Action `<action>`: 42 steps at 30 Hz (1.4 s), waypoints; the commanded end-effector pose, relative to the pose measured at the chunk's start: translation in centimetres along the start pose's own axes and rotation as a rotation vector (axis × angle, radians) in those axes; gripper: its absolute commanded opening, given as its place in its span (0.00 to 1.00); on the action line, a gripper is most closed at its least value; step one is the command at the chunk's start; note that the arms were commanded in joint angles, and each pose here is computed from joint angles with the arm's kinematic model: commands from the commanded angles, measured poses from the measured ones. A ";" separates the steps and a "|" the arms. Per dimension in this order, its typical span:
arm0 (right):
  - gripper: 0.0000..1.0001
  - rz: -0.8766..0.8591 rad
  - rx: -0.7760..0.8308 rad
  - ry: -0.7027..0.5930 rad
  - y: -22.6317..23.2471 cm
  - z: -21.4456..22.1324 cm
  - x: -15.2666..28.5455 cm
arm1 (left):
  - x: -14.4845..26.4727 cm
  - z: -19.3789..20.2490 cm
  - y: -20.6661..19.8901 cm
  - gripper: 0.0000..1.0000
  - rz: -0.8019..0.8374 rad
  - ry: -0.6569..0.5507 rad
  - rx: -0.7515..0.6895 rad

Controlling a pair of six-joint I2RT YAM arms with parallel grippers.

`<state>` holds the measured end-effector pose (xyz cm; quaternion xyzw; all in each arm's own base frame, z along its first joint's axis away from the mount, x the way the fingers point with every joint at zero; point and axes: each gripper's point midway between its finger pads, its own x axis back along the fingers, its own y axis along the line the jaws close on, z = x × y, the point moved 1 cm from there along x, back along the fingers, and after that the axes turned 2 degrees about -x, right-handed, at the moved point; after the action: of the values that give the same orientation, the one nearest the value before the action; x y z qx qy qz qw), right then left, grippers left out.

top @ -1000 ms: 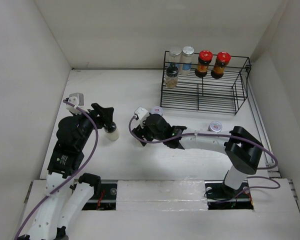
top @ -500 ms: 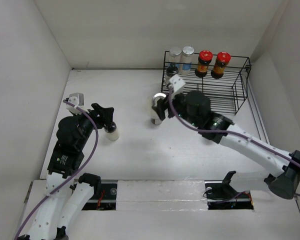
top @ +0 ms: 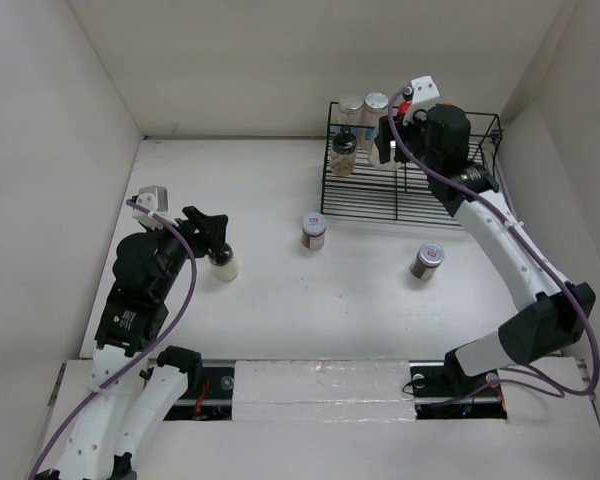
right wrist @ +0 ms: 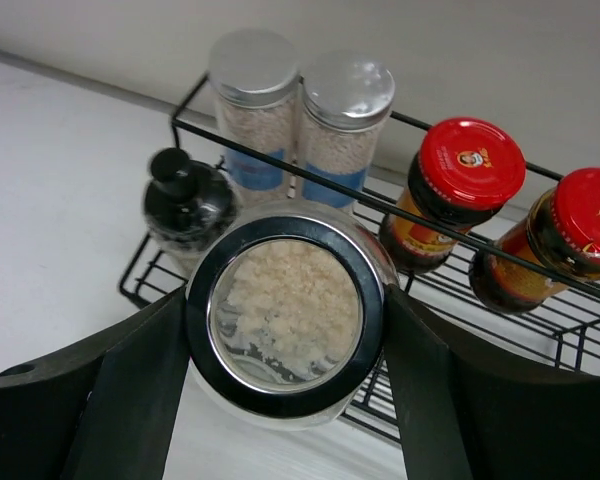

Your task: Organize the condiment bottles

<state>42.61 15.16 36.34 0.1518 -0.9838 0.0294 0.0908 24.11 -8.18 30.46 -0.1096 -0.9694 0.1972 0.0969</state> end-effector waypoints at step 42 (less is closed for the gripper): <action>0.12 -0.206 -0.054 -0.198 6.2 -1.5 1.0 | 0.8 -1.9 0.4 0.59 -0.037 -0.090 0.005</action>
<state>43.97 16.60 35.48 0.1696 -0.9840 0.0043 0.0547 24.08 -7.73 30.66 -0.0979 -0.9712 0.1977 0.0899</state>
